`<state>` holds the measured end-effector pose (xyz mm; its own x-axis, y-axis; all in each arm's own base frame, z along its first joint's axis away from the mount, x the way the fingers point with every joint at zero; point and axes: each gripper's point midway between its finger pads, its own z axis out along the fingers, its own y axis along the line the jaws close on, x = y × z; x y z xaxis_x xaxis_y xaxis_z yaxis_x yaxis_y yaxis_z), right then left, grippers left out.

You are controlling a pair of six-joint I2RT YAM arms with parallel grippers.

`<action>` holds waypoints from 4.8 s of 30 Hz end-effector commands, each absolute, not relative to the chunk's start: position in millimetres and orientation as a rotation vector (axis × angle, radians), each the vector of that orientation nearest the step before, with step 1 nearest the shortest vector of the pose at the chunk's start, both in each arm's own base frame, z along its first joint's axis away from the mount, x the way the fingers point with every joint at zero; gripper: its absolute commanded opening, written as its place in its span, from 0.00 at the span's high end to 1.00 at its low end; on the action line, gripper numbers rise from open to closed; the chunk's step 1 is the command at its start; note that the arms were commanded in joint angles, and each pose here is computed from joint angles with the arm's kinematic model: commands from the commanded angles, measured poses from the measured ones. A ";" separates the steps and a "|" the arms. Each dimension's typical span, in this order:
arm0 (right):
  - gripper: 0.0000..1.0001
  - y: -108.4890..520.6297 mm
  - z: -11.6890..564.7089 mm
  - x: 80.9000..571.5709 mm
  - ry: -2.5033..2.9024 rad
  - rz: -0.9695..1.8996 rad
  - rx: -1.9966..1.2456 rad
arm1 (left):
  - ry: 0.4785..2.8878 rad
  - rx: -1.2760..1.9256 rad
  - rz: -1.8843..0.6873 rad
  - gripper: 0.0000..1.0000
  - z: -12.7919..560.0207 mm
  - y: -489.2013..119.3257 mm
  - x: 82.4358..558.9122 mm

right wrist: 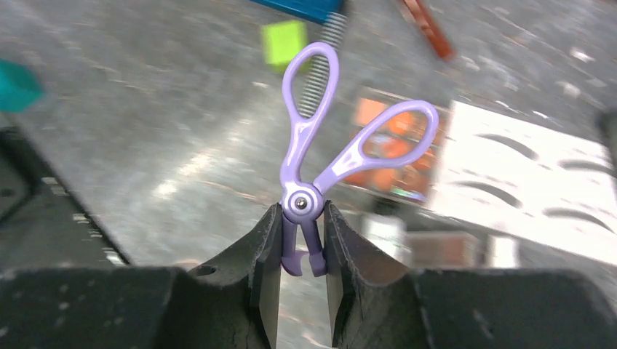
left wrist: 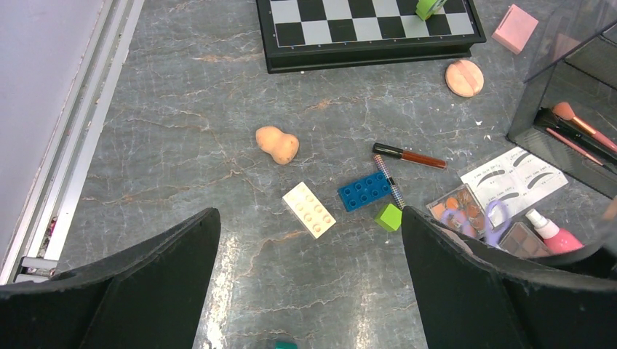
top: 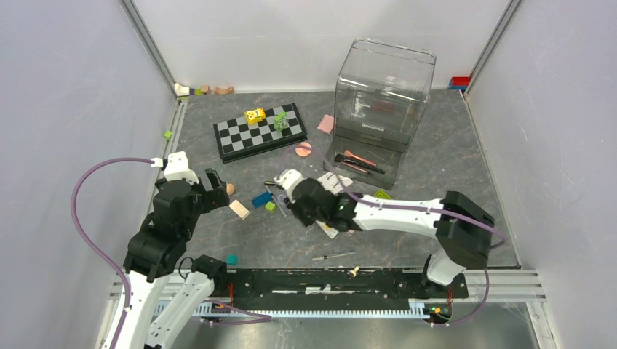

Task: Organize the makeup
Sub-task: Pick up the makeup tool from the center of the board, then place the makeup tool in the drawer, then pick up the makeup tool from the center of the board.

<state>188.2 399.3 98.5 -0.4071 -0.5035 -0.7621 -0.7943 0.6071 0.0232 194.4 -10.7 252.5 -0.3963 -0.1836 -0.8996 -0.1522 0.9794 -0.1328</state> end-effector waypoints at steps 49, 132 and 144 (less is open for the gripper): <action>0.58 222.3 41.6 404.8 2.264 0.107 -1.211 | 1.963 -0.250 -0.069 0.00 258.4 -15.0 199.7; 0.95 286.0 3.4 83.2 1.932 0.519 -1.847 | 1.959 -0.276 -0.048 0.00 258.3 -10.1 200.2; 1.00 309.4 63.9 100.7 1.753 0.573 -1.679 | 1.956 -0.279 -0.046 0.00 258.3 -9.5 199.7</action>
<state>91.0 296.9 35.4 -0.0230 -0.7805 -0.6248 -0.9958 0.0730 -0.0546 195.3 -9.1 251.9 -0.3976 -0.1870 -0.8983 -0.1621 0.9779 -0.1318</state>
